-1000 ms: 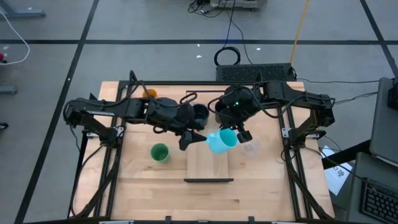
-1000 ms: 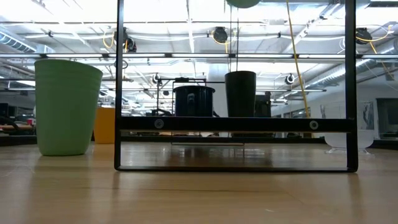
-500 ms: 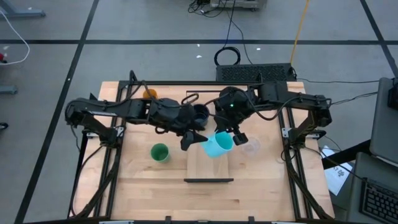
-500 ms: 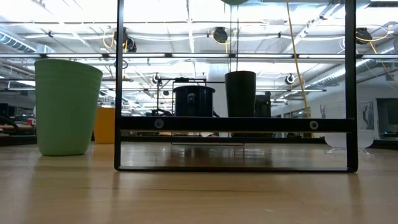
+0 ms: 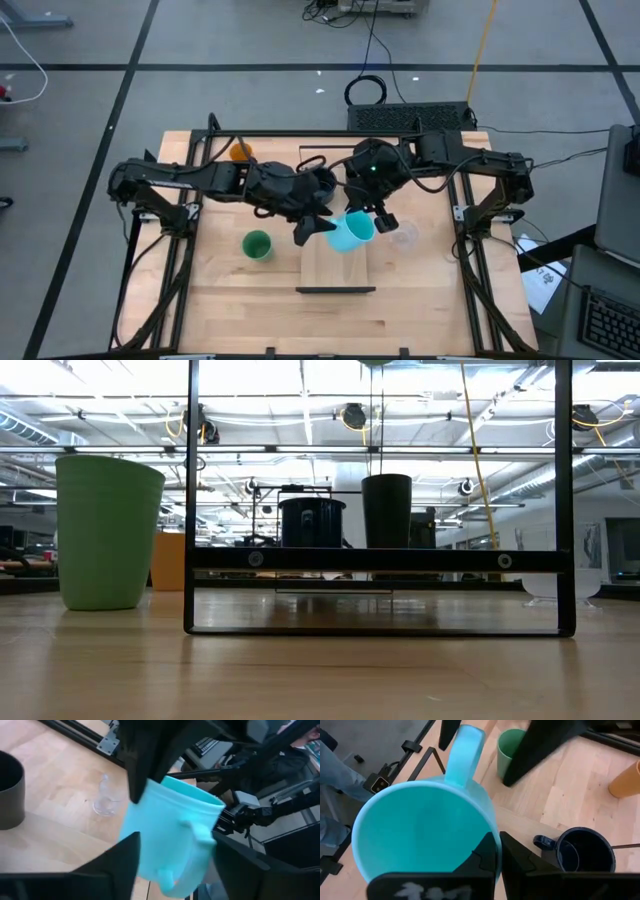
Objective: Stack small to large cups/mugs on shelf
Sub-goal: Put the light blue mug on the shelf
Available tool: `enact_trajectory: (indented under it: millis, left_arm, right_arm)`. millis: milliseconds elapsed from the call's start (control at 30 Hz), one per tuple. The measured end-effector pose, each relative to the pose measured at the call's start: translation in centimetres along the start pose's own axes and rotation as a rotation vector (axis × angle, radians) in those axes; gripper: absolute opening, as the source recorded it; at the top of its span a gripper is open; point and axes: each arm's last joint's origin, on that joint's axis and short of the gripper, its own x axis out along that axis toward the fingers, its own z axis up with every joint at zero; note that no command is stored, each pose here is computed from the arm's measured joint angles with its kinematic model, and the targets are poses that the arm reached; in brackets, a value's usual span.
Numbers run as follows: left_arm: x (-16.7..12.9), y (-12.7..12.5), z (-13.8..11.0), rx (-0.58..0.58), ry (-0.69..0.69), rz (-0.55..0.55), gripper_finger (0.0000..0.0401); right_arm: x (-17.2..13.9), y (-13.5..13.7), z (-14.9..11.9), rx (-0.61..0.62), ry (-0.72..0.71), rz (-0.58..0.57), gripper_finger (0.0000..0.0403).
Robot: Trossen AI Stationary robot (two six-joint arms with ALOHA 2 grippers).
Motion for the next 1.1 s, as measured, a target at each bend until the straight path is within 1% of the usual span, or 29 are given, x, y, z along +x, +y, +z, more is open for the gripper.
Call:
enact_trajectory:
  millis: [67,167,233,267,400,733,900,1000,1100]
  left_arm:
    - [0.0,-0.03,-0.02,0.007,0.006,-0.009,0.0185]
    - [0.0,-0.1,0.02,0.024,0.0,-0.013,0.0107]
    - [0.0,-0.21,0.12,0.06,-0.01,-0.024,0.0055]
    - [-0.03,-0.3,0.19,0.076,-0.014,-0.035,0.0043]
    - [-0.04,-0.34,0.13,0.082,0.004,-0.056,0.0043]
    - [-0.03,-0.26,0.06,0.101,0.007,-0.043,0.0043]
    - [-0.01,-0.08,-0.01,0.096,0.001,-0.003,0.0043]
    - [-0.06,0.14,-0.28,0.093,0.023,0.023,0.0043]
    - [-0.04,0.31,-0.37,0.088,0.016,0.065,0.0043]
  right_arm:
    - [0.0,0.0,0.0,0.0,0.0,0.0,0.0]
    - [0.0,-0.01,-0.01,0.0,0.002,-0.004,0.0]
    - [-0.01,-0.02,-0.01,-0.001,0.001,-0.001,0.0]
    - [-0.01,-0.03,0.01,-0.003,-0.003,0.003,0.0]
    - [0.0,0.0,0.04,-0.004,-0.005,0.002,0.0]
    - [-0.07,0.05,-0.14,0.004,0.013,0.001,0.0003]
    - [-0.08,-0.01,-0.31,0.016,0.035,-0.019,0.0022]
    - [-0.19,0.01,-0.57,0.012,0.068,-0.044,0.003]
    - [-0.67,0.28,-0.72,0.002,0.067,-0.034,0.0036]
